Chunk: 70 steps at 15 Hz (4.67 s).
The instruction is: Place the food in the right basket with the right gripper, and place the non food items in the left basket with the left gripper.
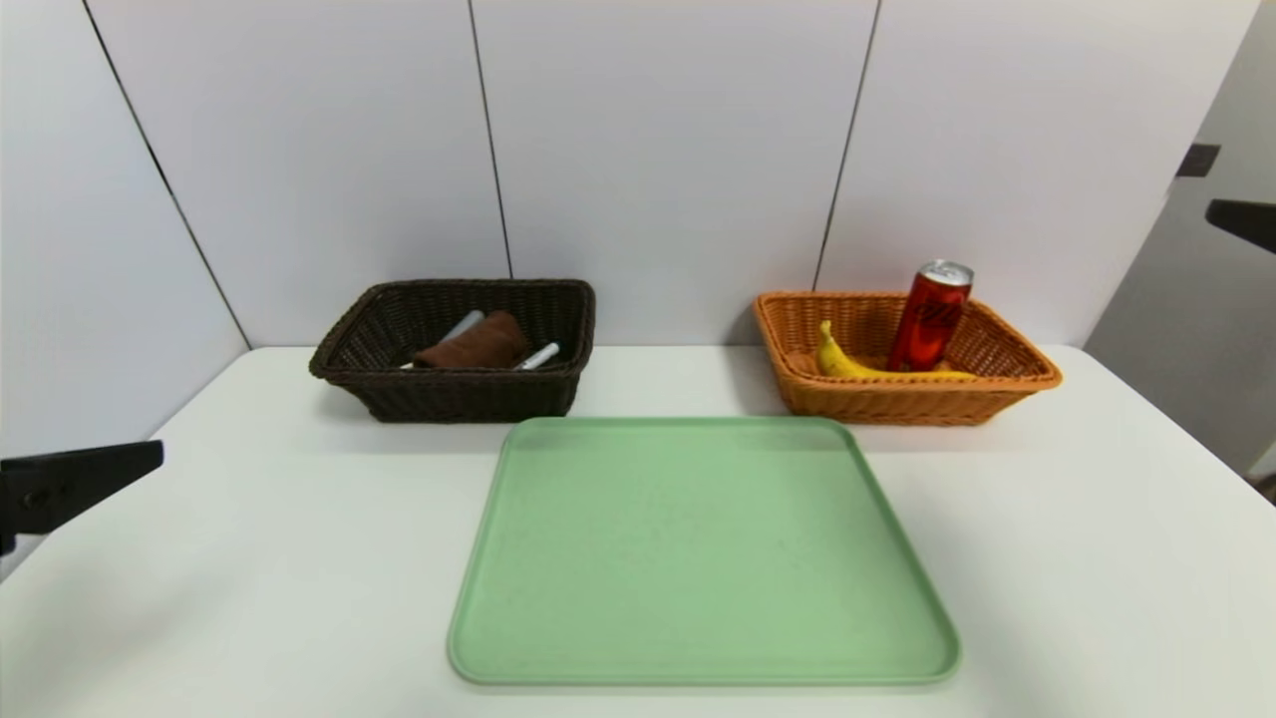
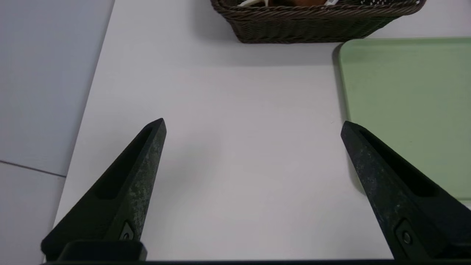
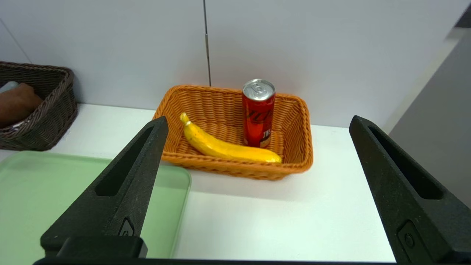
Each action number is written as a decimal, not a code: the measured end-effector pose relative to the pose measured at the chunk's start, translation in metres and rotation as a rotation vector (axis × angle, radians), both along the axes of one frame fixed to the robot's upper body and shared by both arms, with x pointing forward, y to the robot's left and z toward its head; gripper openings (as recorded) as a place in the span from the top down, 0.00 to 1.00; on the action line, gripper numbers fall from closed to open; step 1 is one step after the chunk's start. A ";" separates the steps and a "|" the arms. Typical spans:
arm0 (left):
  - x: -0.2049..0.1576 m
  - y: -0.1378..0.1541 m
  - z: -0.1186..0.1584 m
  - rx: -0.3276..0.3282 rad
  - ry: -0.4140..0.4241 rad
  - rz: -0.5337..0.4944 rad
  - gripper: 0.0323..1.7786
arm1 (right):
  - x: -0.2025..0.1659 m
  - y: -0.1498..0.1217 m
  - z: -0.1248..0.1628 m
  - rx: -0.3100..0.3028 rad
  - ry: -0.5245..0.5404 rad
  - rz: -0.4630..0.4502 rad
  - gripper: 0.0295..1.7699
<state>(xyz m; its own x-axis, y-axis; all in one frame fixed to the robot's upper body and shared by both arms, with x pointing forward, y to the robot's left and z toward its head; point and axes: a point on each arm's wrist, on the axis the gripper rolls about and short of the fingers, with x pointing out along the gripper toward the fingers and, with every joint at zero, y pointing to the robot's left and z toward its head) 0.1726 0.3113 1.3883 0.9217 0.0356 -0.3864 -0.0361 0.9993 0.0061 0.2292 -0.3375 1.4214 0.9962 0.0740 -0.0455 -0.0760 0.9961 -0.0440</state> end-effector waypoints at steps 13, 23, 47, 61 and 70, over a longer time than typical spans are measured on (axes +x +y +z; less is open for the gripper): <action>-0.121 0.032 -0.091 0.118 -0.062 0.163 0.05 | -0.104 0.002 -0.051 -0.012 -0.043 -0.012 0.04; -0.133 0.031 -0.102 0.129 -0.103 0.143 0.05 | -0.153 0.006 -0.118 -0.034 0.000 0.054 0.04; -0.111 0.024 -0.194 0.171 -0.351 0.011 0.05 | -0.139 0.002 -0.205 -0.004 -0.105 -0.095 0.04; -0.106 0.022 -0.206 0.101 -0.334 -0.085 0.05 | -0.157 0.002 -0.231 0.003 -0.073 -0.059 0.04; -0.106 0.022 -0.206 0.084 -0.332 -0.077 0.05 | -0.160 0.001 -0.232 0.012 -0.117 -0.061 0.04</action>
<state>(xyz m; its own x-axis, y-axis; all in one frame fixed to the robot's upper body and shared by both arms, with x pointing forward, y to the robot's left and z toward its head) 0.0662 0.3331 1.1821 0.9978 -0.0198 -0.0634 0.0254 0.9957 0.0888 0.0688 -0.3361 1.1897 0.9974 0.0130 0.0714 -0.0103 0.9992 -0.0374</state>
